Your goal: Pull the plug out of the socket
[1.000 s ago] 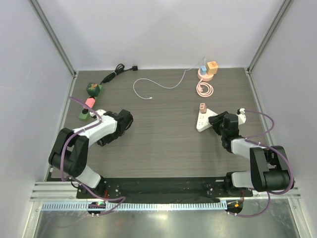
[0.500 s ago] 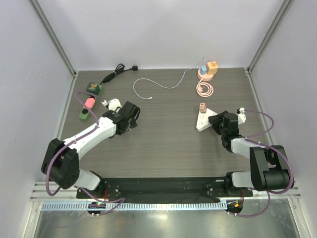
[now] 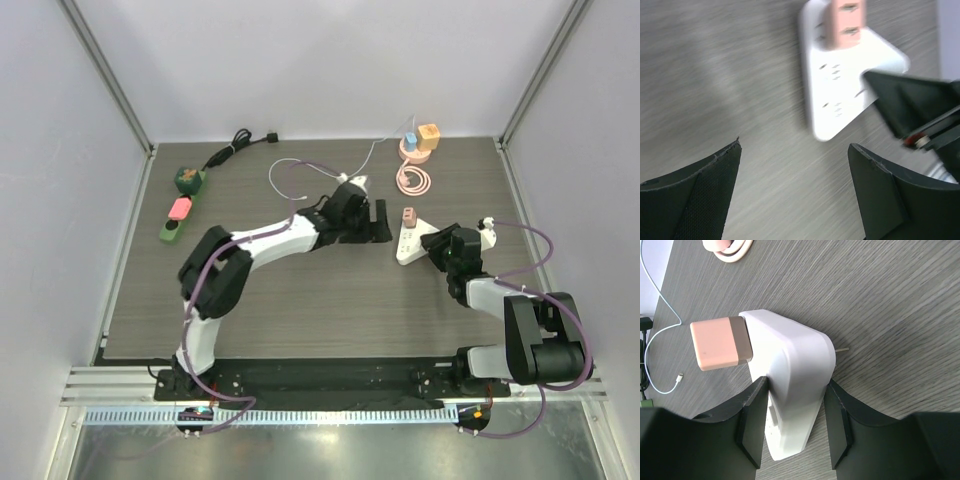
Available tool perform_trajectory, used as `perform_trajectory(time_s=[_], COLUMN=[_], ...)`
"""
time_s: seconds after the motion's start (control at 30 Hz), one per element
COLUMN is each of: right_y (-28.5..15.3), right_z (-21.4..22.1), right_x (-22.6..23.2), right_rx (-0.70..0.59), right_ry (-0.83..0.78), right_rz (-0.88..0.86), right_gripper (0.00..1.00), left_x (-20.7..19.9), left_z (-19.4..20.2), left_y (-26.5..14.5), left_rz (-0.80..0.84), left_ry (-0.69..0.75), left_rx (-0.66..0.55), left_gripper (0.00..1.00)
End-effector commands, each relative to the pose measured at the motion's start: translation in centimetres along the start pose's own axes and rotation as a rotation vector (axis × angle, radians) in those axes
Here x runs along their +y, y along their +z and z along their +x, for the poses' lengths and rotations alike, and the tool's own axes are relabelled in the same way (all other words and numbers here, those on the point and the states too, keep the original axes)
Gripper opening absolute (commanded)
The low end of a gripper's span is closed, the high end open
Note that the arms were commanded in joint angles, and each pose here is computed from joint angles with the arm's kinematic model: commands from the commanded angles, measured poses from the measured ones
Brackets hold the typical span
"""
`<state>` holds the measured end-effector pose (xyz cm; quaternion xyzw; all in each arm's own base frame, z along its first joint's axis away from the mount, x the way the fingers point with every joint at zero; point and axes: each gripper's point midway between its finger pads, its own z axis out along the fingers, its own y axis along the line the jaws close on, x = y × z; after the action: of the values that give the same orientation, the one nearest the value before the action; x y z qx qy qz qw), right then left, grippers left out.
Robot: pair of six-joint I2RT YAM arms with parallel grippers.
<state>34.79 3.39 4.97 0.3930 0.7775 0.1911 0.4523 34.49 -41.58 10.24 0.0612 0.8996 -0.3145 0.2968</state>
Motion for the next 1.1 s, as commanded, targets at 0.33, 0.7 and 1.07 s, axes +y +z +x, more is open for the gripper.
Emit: perform_trajectory(time_s=[0.33, 0.7, 1.07], right_y=[-1.1, -1.0, -1.0], right_z=[3.5, 3.5, 3.5], right_x=[-6.7, -6.7, -6.7], right_rx=[0.123, 0.125, 0.125], right_ry=[-0.128, -0.127, -0.125], right_rz=[0.213, 0.215, 0.212], right_gripper=[0.01, 0.01, 0.01], left_x=[-8.6, -6.7, -7.2], left_z=[-3.6, -4.3, -3.9], left_y=[7.2, 10.6, 11.6], left_rz=[0.290, 0.163, 0.046], left_ry=[0.017, -0.048, 0.091], left_rx=[-0.057, -0.085, -0.120], left_gripper=[0.79, 0.55, 0.46])
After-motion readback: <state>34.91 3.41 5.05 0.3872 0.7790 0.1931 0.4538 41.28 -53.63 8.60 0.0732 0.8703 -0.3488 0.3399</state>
